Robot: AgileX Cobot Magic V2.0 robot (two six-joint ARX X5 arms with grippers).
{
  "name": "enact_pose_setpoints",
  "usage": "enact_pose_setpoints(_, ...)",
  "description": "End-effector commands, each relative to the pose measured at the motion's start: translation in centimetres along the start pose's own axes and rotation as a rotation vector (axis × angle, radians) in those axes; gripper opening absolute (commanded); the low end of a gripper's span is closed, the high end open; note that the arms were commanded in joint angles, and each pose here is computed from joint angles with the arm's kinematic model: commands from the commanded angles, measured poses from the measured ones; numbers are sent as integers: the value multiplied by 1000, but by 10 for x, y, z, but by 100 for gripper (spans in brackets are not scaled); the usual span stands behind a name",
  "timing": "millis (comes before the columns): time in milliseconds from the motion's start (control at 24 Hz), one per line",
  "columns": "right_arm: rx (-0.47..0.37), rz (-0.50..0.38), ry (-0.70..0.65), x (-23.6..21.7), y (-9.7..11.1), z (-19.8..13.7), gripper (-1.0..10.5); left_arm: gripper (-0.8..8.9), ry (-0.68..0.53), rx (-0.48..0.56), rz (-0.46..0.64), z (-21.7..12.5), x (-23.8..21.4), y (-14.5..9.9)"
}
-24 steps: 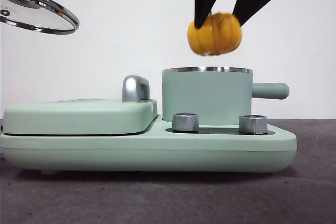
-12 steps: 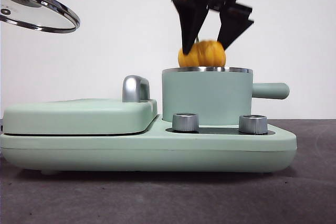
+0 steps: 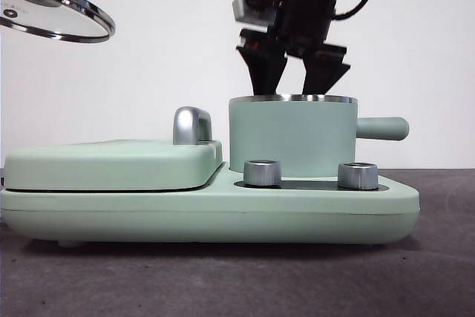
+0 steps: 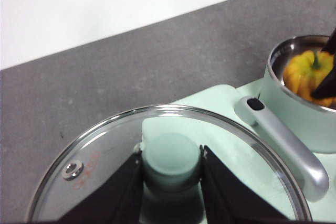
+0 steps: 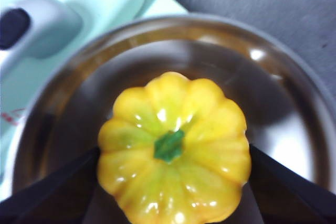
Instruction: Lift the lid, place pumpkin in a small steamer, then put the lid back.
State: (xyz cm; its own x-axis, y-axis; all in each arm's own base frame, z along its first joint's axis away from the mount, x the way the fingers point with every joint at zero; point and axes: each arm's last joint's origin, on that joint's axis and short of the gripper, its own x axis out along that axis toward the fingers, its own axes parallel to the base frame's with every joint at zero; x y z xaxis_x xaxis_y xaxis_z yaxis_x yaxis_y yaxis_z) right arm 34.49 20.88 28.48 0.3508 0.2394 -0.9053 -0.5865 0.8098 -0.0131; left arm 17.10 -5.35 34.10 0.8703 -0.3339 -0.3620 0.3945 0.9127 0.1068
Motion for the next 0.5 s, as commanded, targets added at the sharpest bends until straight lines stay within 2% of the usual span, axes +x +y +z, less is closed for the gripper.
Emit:
enact_pose_setpoints(42,-16,1,13,13,1,5,360,16,-47,3,3,7,-1,1)
enact_pose_setpoints(458,-18,10,63,34,2,4,363,16,-45,0,2,7,-1,1)
enact_pose_setpoints(500,-19,9,58,34,3,4,391,16,-45,0,2,7,-1,1)
